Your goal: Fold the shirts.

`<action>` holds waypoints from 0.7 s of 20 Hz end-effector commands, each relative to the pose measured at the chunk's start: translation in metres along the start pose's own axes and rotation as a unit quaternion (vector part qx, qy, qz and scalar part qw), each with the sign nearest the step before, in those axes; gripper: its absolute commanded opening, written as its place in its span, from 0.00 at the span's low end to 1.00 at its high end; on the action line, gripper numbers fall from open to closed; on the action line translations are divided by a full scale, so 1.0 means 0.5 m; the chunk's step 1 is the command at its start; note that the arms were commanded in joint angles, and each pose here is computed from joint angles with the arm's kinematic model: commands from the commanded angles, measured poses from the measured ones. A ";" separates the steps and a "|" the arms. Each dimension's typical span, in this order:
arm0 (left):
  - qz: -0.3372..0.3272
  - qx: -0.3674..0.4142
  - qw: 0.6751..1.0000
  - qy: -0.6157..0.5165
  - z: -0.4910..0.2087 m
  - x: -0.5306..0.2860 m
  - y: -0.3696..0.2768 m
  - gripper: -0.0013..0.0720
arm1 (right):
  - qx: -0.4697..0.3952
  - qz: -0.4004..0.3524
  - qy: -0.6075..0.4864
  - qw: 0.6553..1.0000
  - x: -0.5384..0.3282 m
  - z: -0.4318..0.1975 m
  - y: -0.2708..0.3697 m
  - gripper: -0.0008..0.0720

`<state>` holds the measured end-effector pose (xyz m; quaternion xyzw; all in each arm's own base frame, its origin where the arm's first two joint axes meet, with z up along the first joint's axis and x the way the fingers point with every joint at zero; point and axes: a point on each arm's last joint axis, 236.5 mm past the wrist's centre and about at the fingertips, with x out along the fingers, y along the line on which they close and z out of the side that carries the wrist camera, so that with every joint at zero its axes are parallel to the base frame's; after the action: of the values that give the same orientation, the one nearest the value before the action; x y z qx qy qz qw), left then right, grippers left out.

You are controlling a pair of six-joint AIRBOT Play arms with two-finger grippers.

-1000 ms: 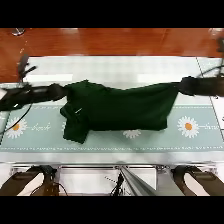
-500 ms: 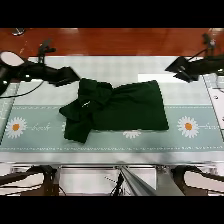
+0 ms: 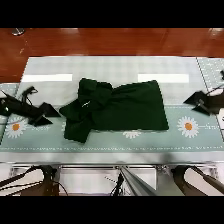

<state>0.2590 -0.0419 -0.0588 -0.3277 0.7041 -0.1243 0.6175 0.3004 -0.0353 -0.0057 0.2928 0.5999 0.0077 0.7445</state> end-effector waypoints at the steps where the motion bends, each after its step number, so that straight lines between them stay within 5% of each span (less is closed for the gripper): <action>1: -0.057 -0.014 0.998 0.006 -0.040 0.065 0.004 0.98 | 0.007 0.054 0.018 0.998 0.049 -0.102 0.019 0.86; 4: -0.110 0.025 0.994 -0.006 -0.033 0.088 -0.048 0.98 | 0.000 0.071 0.016 0.997 0.050 -0.129 0.035 0.86; 10: -0.065 0.082 0.994 0.043 -0.071 0.186 -0.073 0.97 | 0.002 0.071 0.007 0.997 0.050 -0.121 0.035 0.86; 11: -0.063 0.089 0.993 0.052 -0.079 0.195 -0.076 0.60 | 0.002 0.069 0.005 0.998 0.051 -0.119 0.033 0.86; 12: -0.061 0.097 0.992 0.058 -0.085 0.201 -0.080 0.04 | 0.001 0.063 0.003 0.998 0.052 -0.116 0.027 0.86; 14: -0.061 0.102 0.991 0.059 -0.087 0.202 -0.082 0.05 | 0.010 0.021 0.001 1.000 0.056 -0.113 -0.013 0.86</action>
<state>0.2323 -0.1357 -0.1027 -0.3109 0.6976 -0.2396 0.5994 0.2589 0.0077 -0.0304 0.3268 0.5862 0.0502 0.7396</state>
